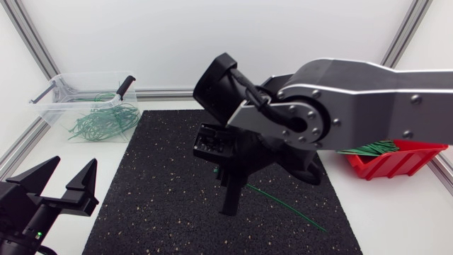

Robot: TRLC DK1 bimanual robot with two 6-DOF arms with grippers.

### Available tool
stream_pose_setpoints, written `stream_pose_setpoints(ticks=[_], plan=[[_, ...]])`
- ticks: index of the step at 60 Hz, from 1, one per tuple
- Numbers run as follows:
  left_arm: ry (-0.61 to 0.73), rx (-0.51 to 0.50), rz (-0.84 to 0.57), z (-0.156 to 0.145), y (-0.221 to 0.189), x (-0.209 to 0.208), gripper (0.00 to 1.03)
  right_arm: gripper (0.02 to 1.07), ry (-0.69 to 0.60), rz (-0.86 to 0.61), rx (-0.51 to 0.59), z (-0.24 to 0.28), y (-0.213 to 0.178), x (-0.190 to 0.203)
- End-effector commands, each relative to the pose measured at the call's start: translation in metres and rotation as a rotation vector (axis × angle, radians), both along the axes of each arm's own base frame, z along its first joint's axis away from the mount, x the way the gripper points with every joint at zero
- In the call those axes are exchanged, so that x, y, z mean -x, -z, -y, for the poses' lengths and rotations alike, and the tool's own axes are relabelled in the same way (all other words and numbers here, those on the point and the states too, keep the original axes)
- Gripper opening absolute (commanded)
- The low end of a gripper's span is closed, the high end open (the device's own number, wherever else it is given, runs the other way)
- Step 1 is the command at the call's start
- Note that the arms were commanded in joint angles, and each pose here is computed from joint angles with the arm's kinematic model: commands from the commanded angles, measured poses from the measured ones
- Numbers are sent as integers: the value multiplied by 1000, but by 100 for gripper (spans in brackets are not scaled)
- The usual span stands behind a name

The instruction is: Take a green cable tie from the red box, thread the tail through the head to close it, then place it in the transparent bin on the left.

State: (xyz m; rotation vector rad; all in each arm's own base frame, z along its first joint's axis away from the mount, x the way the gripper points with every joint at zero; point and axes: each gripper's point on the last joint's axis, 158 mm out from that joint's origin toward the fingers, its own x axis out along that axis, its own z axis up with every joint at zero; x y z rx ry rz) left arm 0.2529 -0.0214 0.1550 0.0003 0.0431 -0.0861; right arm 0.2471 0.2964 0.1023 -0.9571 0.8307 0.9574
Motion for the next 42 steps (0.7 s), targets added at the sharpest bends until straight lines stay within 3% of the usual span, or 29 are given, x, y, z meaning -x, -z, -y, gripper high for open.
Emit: stream_pose_setpoints(ticks=[1,42], plan=[[-4,14,-45,-1,17,0,99,8,1,-21,69,-1,32,7],[-1,12,-51,0,18,0,99,10,-58,-102,168,-35,111,39]])
